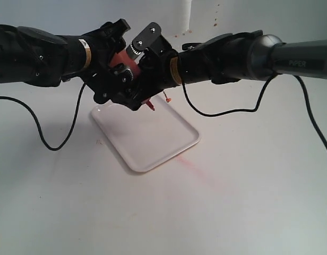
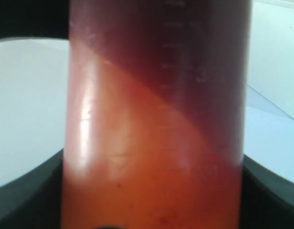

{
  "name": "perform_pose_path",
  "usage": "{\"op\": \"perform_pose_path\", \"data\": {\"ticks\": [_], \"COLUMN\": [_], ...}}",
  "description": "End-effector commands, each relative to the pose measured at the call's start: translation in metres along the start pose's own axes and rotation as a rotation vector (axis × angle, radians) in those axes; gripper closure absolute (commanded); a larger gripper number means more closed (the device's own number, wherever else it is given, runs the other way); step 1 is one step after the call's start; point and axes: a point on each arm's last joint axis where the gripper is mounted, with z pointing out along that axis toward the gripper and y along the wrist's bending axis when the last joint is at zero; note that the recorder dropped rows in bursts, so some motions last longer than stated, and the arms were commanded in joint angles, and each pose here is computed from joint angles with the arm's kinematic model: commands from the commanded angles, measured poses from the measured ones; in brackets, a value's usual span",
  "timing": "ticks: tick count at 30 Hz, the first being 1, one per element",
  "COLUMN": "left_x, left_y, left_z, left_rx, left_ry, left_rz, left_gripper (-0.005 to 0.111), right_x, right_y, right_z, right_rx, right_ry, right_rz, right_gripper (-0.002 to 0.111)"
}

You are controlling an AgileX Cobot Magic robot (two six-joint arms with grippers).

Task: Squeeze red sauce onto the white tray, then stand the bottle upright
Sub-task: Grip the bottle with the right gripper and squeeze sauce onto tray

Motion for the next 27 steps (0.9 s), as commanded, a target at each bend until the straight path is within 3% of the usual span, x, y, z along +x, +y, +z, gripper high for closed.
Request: {"op": "perform_pose_path", "data": {"ticks": [1, 4, 8, 27], "left_x": [0.0092, 0.0098, 0.0098, 0.0098], "left_y": [0.0064, 0.0061, 0.0061, 0.0061], "left_z": [-0.0076, -0.0076, -0.0076, -0.0076], "left_rx": [0.0, 0.004, 0.004, 0.004], "left_ry": [0.063, 0.069, 0.069, 0.069], "left_rz": [-0.011, -0.011, -0.011, -0.011], "left_gripper": [0.107, 0.107, 0.107, 0.107], "right_x": [-0.0075, -0.0086, -0.0086, -0.0086], "right_y": [0.0041, 0.0066, 0.0066, 0.0066], "right_z": [0.0042, 0.0057, 0.0057, 0.0057], "right_rx": [0.066, 0.071, 0.071, 0.071], "right_ry": [-0.001, 0.0, 0.002, 0.002], "right_rz": [-0.016, -0.022, -0.065, -0.063], "right_gripper": [0.015, 0.044, 0.108, 0.108]}}
